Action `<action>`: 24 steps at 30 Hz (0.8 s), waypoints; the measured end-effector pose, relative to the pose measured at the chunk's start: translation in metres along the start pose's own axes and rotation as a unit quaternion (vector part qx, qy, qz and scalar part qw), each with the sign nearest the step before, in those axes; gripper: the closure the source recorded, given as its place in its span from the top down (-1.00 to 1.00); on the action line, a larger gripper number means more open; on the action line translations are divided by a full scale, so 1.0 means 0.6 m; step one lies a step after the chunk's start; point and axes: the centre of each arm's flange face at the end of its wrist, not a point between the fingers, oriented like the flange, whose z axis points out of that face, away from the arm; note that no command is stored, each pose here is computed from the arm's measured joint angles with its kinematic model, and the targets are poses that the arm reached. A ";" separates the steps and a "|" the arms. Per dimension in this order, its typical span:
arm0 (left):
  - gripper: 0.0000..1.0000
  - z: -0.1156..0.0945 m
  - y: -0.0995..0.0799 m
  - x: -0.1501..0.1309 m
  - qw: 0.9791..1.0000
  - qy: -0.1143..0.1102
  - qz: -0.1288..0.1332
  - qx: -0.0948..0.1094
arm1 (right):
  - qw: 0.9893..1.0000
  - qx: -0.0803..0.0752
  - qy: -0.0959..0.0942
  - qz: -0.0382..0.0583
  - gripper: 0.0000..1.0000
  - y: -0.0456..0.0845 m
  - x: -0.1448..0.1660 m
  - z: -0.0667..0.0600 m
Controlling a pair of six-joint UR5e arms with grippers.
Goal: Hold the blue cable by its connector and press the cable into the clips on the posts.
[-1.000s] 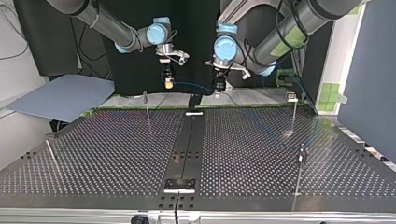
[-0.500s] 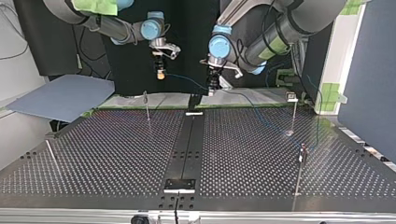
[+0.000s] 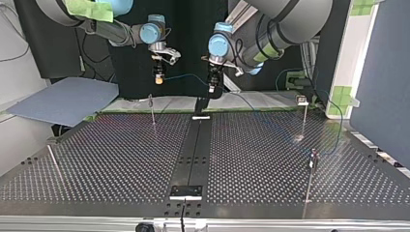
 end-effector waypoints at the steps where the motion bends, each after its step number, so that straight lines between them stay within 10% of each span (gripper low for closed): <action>1: -1.00 0.000 -0.007 0.006 1.000 0.003 0.003 0.001 | 1.000 -0.002 -0.001 -0.001 -1.00 0.004 -0.001 -0.001; 24: -1.00 -0.027 -0.175 0.140 0.998 0.033 0.046 0.019 | 0.999 -0.029 0.034 0.011 -1.00 0.078 0.038 -0.014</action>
